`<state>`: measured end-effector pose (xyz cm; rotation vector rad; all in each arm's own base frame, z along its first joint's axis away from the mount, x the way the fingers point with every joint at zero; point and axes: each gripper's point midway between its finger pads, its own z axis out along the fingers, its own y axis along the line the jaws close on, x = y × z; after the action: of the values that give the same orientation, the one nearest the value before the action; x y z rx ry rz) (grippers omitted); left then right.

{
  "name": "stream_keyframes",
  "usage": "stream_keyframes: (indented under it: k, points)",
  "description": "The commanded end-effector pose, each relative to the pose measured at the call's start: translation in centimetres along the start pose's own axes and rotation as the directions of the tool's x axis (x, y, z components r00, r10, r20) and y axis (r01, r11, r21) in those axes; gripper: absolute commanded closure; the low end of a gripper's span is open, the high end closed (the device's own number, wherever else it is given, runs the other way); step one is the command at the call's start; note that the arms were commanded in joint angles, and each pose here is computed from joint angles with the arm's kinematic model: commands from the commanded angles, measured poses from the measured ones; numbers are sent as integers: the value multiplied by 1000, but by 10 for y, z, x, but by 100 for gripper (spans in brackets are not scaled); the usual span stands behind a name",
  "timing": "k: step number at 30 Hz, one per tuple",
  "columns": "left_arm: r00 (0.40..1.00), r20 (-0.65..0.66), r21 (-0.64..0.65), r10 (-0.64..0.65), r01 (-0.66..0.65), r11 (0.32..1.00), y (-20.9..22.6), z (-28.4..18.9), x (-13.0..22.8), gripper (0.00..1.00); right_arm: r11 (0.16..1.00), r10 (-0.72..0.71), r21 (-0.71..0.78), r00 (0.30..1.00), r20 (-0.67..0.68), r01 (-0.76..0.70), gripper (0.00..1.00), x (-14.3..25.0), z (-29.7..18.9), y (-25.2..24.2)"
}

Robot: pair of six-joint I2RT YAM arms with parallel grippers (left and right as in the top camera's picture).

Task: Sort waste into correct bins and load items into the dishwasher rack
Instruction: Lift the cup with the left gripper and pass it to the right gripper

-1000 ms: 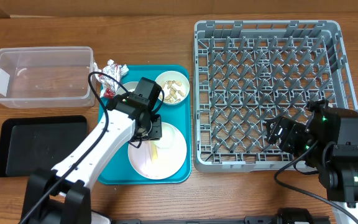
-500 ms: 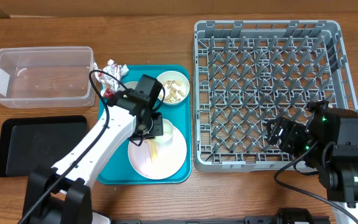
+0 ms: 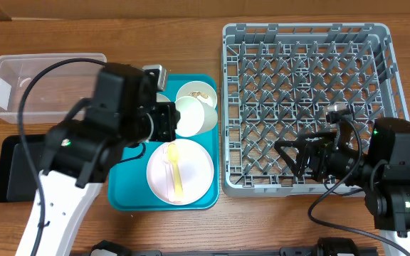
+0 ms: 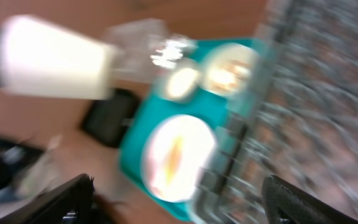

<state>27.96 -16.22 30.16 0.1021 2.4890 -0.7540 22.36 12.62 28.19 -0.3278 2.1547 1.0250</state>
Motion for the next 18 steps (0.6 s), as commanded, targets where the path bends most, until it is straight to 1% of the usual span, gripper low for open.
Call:
stream_keyframes:
  k: [1,4,6,8,11,14,18]
  points:
    - [995,-85,306,51,-23,952,-45,-10,10,96,941,-122,-312,991,47,130,12,-10,-13,61]
    - [993,-86,415,79,-36,909,-64,-18,10,96,894,-174,-404,981,84,193,14,-14,-20,79]
    - [990,-62,518,124,-74,852,-83,-27,7,96,874,-199,-433,975,96,221,15,-15,-21,86]
    - [987,-26,586,159,-114,802,-96,-35,2,96,863,-215,-446,972,99,236,15,-14,-21,90]
    - [986,-1,630,168,-130,765,-106,-42,-3,96,830,-258,-482,960,113,280,15,-14,-21,101]
    - [981,15,672,192,-153,725,-114,-49,-3,96,756,-335,-542,928,161,367,15,-14,-25,119]
    - [979,18,689,201,-158,708,-117,-51,-2,96,668,-427,-566,872,240,483,14,-18,-28,137]
